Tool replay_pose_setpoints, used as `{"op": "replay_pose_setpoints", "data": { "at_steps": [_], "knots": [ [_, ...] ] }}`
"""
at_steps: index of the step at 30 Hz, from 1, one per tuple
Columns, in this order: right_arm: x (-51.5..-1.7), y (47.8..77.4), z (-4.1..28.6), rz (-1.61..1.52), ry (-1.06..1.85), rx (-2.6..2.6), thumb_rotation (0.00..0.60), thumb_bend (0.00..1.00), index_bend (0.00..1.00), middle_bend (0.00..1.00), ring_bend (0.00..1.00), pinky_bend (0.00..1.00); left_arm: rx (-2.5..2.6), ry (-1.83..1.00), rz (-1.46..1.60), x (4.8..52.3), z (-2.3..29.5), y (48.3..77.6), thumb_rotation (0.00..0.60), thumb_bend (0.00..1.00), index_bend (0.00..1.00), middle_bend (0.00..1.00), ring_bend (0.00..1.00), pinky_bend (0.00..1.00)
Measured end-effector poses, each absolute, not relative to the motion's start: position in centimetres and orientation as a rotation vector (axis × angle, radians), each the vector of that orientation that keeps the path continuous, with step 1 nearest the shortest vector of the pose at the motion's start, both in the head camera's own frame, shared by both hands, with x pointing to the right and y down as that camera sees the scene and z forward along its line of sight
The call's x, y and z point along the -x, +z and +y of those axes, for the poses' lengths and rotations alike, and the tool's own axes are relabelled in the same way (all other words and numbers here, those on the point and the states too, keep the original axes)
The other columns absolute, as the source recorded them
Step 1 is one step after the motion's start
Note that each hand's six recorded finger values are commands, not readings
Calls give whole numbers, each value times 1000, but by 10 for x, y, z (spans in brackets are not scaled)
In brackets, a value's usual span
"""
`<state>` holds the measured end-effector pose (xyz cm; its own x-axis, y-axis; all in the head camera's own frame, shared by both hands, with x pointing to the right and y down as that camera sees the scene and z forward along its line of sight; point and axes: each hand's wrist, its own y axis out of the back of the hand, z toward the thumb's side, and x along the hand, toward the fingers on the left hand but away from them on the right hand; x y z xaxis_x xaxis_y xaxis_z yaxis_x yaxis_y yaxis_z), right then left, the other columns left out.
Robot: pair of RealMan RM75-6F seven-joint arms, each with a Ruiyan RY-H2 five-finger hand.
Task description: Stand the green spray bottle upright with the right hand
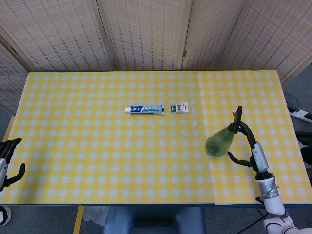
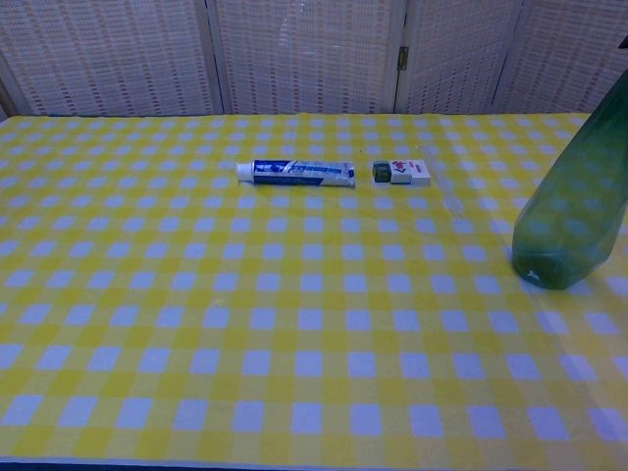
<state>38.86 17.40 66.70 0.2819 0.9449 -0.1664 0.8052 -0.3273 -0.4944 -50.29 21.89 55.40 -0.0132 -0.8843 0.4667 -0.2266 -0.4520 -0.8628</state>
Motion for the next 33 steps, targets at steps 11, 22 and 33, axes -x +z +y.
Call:
{"op": "replay_pose_setpoints", "data": {
  "at_steps": [11, 22, 33],
  "knots": [
    [-426, 646, 200, -1493, 814, 2096, 600, 333, 0, 26, 91, 0, 1698, -1465, 1146, 498, 218, 552, 600, 547, 113, 118, 77, 0],
    [-446, 608, 213, -1092, 1278, 1607, 600, 334, 0, 37, 61, 0, 1630, -1441, 1085, 488, 219, 555, 600, 540, 113, 118, 76, 0],
    [-430, 568, 213, -932, 1531, 1410, 600, 333, 0, 22, 59, 0, 1550, -1482, 1025, 484, 220, 562, 600, 526, 113, 118, 71, 0]
  ]
}}
